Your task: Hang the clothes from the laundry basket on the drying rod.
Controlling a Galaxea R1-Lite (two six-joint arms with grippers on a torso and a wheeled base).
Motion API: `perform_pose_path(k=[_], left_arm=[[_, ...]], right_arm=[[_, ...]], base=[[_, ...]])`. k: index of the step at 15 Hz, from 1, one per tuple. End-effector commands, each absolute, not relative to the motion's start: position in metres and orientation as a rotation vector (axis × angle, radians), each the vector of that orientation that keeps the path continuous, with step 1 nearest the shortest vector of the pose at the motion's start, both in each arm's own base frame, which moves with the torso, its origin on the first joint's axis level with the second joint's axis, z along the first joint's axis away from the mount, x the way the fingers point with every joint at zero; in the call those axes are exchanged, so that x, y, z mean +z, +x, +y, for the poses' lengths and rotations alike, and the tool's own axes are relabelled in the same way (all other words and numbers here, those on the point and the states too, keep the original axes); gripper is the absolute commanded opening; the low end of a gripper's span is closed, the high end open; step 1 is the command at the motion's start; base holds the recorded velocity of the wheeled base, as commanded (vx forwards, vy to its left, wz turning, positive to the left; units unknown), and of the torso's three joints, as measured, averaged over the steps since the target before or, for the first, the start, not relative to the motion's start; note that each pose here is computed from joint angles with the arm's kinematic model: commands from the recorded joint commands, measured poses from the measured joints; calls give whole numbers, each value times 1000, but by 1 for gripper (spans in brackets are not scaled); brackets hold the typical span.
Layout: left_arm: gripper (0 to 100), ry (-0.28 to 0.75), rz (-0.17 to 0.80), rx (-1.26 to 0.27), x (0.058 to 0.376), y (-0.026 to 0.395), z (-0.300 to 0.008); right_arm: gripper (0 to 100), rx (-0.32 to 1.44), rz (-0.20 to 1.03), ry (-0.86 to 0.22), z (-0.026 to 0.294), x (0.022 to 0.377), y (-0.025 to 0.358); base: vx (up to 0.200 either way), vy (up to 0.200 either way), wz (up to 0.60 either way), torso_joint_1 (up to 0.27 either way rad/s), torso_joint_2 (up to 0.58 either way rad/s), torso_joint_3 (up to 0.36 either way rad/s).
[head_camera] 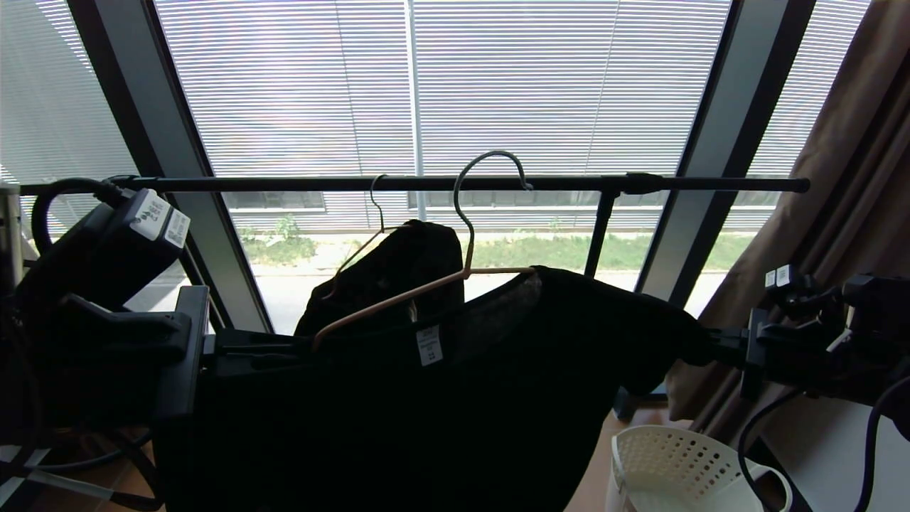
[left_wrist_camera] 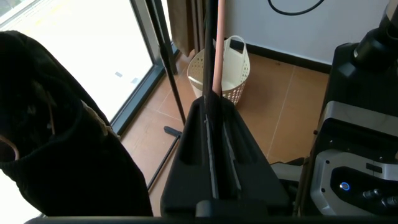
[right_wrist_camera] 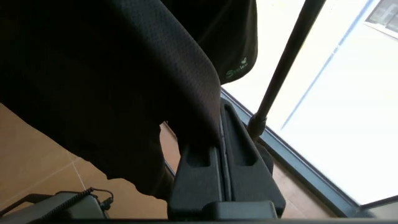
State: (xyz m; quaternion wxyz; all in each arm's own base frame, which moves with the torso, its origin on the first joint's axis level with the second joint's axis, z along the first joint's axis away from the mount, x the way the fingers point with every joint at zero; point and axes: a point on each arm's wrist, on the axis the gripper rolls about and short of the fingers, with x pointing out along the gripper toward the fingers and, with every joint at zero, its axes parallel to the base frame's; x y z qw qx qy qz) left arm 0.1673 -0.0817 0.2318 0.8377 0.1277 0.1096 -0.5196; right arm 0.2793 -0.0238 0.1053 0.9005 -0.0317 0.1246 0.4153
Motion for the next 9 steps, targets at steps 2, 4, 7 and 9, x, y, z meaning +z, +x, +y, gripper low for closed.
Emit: perform_pose_path(k=[2,4,7,9], left_arm=[[0,266,239,-1099,231,168,-82],[0,238,253,-1093,231,168,-82],[0,221,255,-1072,232,170,-80],[0,194,263,-1059,233,171,-79]], right_arm=[[100,865,256,-69,-23,105,278],[100,868,253,-78,-22,106,275],[100,884,240,-120,-19,103,275],[100,898,234,-125,-15,105,274]], base=[[0,0,0,0,0,0],[0,0,0,0,0,0],[0,0,0,0,0,0],[0,0,0,0,0,0]])
